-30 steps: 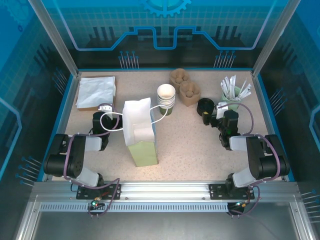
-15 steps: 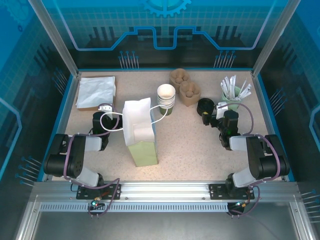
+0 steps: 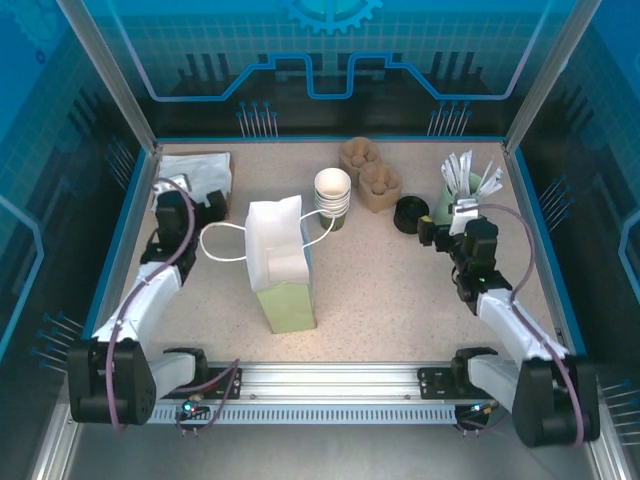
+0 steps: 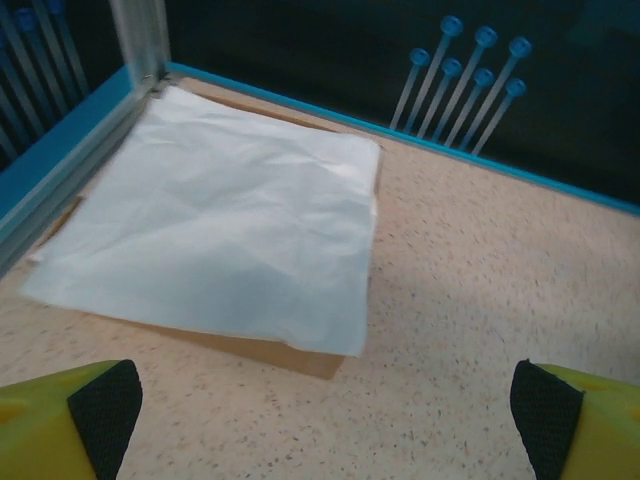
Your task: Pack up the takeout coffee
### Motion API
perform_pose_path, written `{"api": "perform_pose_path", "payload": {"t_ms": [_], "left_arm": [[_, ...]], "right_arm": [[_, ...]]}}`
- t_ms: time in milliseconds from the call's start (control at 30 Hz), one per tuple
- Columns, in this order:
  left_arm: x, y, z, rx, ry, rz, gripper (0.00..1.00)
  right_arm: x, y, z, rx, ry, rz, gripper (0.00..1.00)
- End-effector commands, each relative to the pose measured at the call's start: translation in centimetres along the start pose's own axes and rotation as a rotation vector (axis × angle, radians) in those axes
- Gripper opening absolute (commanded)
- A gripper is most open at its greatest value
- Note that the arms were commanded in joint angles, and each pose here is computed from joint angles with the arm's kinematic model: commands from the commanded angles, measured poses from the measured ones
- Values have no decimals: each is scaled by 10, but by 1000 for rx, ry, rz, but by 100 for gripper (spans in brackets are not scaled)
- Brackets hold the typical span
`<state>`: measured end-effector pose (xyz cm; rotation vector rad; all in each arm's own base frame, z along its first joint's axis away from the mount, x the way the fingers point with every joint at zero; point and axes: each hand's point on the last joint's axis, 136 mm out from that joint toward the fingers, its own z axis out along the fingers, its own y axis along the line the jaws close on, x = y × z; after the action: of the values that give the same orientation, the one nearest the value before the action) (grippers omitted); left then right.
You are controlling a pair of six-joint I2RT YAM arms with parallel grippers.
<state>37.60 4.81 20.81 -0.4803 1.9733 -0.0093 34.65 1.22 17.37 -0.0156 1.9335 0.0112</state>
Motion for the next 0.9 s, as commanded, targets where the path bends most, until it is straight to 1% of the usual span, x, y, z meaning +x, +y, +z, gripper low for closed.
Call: {"api": "perform_pose_path", "payload": {"t_ms": [0,100,233,267,333,433,533,733,767,867], "left_arm": [[23,29,-24,-129,237,-126,99],[8,10,-42,-35,337,-155,99],[-12,-36,-82,147,490,-166,98],[-14,-46,-92,179,520,-156,97],[-27,-70,-117,233,537,-97,97],[-28,-102,-143,293,591,-2,96],[-15,-116,-150,269,657,80,94],[13,-112,-136,124,732,247,93],[16,-113,-135,118,736,265,93],[22,-120,-131,135,755,287,87]], "right_arm": [[13,-3,-24,10,112,78,100],[4,4,-47,-24,129,129,100],[2,11,-73,-43,226,231,100],[2,12,-77,-44,247,253,100],[5,16,-84,-52,298,294,100],[7,22,-88,-70,332,313,100],[5,22,-88,-59,327,311,100],[-1,18,-88,-34,307,294,100],[-1,18,-89,-30,308,290,100],[2,16,-88,-21,315,286,100]]}}
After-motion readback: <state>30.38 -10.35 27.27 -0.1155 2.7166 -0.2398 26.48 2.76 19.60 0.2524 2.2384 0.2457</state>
